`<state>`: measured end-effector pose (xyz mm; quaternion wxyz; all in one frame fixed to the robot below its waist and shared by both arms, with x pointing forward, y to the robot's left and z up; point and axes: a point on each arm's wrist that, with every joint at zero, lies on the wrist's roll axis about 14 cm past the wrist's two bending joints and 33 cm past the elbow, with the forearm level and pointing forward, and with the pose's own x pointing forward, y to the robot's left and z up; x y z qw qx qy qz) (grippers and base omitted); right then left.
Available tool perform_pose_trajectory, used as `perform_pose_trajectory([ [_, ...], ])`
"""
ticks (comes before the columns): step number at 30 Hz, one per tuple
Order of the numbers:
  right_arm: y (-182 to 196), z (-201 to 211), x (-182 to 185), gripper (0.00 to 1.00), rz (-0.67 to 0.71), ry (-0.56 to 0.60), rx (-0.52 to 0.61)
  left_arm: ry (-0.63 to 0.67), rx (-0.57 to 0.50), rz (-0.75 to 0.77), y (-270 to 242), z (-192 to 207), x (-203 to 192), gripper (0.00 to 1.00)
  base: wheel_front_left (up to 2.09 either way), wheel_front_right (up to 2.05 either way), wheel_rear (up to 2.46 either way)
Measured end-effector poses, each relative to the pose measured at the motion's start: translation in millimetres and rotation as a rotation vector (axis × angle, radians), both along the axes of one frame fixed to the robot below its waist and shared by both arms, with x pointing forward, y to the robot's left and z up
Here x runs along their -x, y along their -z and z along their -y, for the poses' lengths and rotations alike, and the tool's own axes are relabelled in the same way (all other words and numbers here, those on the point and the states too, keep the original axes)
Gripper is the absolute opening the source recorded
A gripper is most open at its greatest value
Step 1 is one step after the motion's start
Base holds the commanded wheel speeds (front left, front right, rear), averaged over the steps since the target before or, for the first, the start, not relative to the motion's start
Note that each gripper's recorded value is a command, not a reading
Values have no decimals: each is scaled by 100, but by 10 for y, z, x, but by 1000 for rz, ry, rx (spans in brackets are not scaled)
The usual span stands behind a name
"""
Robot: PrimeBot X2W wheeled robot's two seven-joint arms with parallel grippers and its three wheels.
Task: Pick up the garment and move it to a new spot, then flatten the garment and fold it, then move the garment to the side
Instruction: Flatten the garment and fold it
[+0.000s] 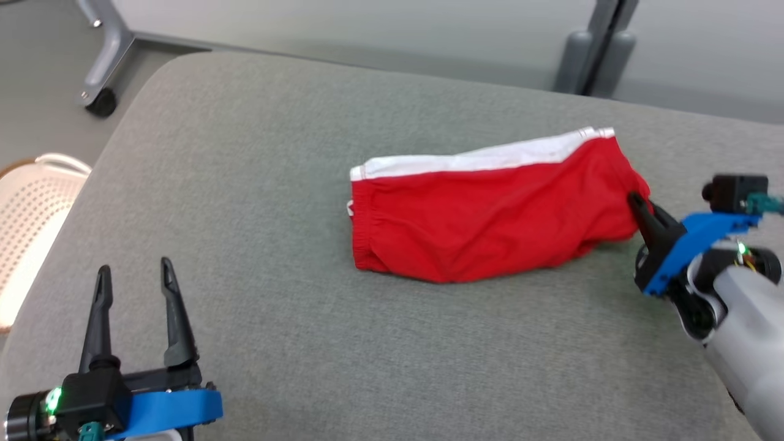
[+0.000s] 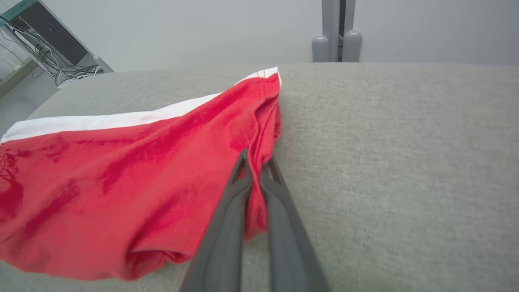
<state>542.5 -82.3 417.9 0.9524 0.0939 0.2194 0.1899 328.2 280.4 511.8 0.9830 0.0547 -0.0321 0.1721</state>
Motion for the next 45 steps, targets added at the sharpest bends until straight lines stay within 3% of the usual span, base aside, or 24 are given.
perform_pose_trajectory([
  [14,140,1218,834,0,-25,293,-94,105,1,20,-30,243,-90,100,0,0,0],
  [22,235,1439,1041,0,-47,372,-121,121,1,27,-47,277,-131,100,0,0,0],
  [27,57,1308,952,0,10,344,-155,126,-2,30,-60,285,-124,100,0,0,0],
  [31,-293,1102,754,0,113,291,-196,122,-4,32,-67,266,-95,100,0,0,0],
  [38,-706,326,623,0,226,107,-276,110,-2,35,-78,235,-40,100,0,0,0],
  [45,-811,-341,612,0,221,-48,-303,76,1,29,-64,149,44,100,0,0,0],
])
